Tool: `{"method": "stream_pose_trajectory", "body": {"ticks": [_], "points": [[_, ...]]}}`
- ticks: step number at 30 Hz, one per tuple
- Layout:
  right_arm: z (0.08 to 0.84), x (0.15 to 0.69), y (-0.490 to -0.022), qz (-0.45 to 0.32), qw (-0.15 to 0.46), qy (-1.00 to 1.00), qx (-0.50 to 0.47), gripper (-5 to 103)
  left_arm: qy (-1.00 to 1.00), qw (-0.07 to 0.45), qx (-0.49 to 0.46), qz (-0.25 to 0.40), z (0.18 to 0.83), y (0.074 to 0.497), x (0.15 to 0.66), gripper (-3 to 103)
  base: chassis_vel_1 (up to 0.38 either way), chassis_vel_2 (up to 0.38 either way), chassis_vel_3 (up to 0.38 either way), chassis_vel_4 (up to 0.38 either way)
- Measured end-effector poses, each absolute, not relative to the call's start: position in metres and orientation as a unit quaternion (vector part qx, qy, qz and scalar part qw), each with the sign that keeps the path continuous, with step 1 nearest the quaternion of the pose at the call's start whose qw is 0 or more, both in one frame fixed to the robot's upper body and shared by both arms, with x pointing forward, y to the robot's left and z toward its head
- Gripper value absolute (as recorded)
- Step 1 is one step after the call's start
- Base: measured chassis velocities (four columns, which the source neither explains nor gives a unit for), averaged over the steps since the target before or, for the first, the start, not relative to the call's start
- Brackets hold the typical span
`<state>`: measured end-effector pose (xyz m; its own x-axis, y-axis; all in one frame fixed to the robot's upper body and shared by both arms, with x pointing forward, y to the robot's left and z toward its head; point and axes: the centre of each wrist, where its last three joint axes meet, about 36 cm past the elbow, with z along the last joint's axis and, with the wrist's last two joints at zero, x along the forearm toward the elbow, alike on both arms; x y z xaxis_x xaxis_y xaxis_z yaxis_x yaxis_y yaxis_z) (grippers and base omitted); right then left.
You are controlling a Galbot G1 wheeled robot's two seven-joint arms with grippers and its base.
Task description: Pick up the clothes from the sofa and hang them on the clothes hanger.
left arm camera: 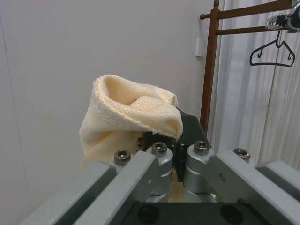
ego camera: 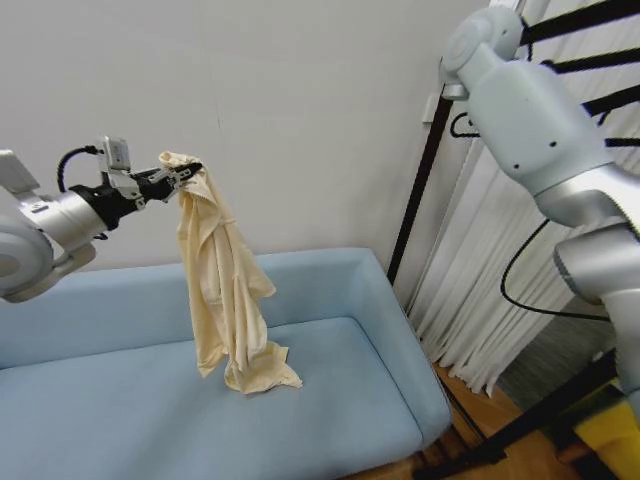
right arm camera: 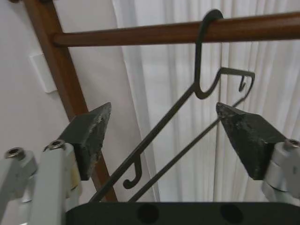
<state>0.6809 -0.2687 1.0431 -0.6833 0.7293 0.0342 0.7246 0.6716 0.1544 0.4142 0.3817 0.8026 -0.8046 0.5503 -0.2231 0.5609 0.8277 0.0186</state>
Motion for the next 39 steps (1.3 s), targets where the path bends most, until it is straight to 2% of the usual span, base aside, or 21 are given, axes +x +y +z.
{"method": "stream_pose_trajectory", "body": {"ticks": [1,4,5,9,25,27,28,30,31,33,34,36,37,39], "points": [[1.043,0.681,-0.269,0.078,0.015,0.914,0.398,71,0.95,0.11,0.293,-0.024,0.803,0.382,0.414,1,0.0,0.0,0.0,0.0],[1.042,0.69,-0.273,0.091,0.002,0.908,0.409,87,0.949,0.109,0.295,-0.028,0.8,0.379,0.415,1,0.0,0.0,0.0,0.0],[1.041,0.693,-0.274,0.092,-0.002,0.907,0.411,87,0.949,0.108,0.296,-0.029,0.798,0.379,0.415,1,0.0,0.0,0.0,0.0],[1.025,0.702,-0.277,0.082,-0.01,0.907,0.413,99,0.949,0.107,0.295,-0.031,0.797,0.38,0.415,1,0.0,0.0,0.0,0.0],[0.996,0.718,-0.294,0.08,-0.034,0.9,0.427,101,0.95,0.105,0.29,-0.048,0.788,0.386,0.419,1,0.0,0.0,0.0,0.0],[0.993,0.718,-0.293,0.081,-0.037,0.899,0.428,91,0.95,0.103,0.29,-0.051,0.786,0.386,0.42,1,0.0,0.0,0.0,0.0],[0.993,0.718,-0.293,0.081,-0.037,0.899,0.428,91,0.95,0.103,0.29,-0.051,0.786,0.386,0.42,1,0.0,0.0,0.0,0.0],[0.99,0.718,-0.294,0.08,-0.039,0.899,0.428,81,0.95,0.102,0.29,-0.053,0.784,0.386,0.42,1,0.0,0.0,0.0,0.0],[0.987,0.718,-0.295,0.08,-0.039,0.899,0.428,81,0.95,0.102,0.289,-0.054,0.783,0.387,0.42,1,0.0,0.0,0.0,0.0],[0.982,0.72,-0.296,0.08,-0.038,0.899,0.428,70,0.951,0.103,0.287,-0.056,0.781,0.389,0.42,1,0.0,0.0,0.0,0.0],[0.982,0.72,-0.296,0.08,-0.038,0.899,0.428,70,0.951,0.103,0.287,-0.056,0.781,0.389,0.42,1,0.0,0.0,0.0,0.0],[0.979,0.72,-0.298,0.08,-0.038,0.899,0.429,59,0.951,0.104,0.285,-0.056,0.782,0.391,0.421,1,0.0,0.0,0.0,0.0],[0.978,0.72,-0.299,0.08,-0.037,0.899,0.428,59,0.951,0.105,0.284,-0.056,0.783,0.392,0.42,1,0.0,0.0,0.0,0.0],[0.977,0.72,-0.301,0.082,-0.031,0.9,0.426,48,0.951,0.107,0.284,-0.056,0.784,0.393,0.42,1,0.0,0.0,0.0,0.0]]}}
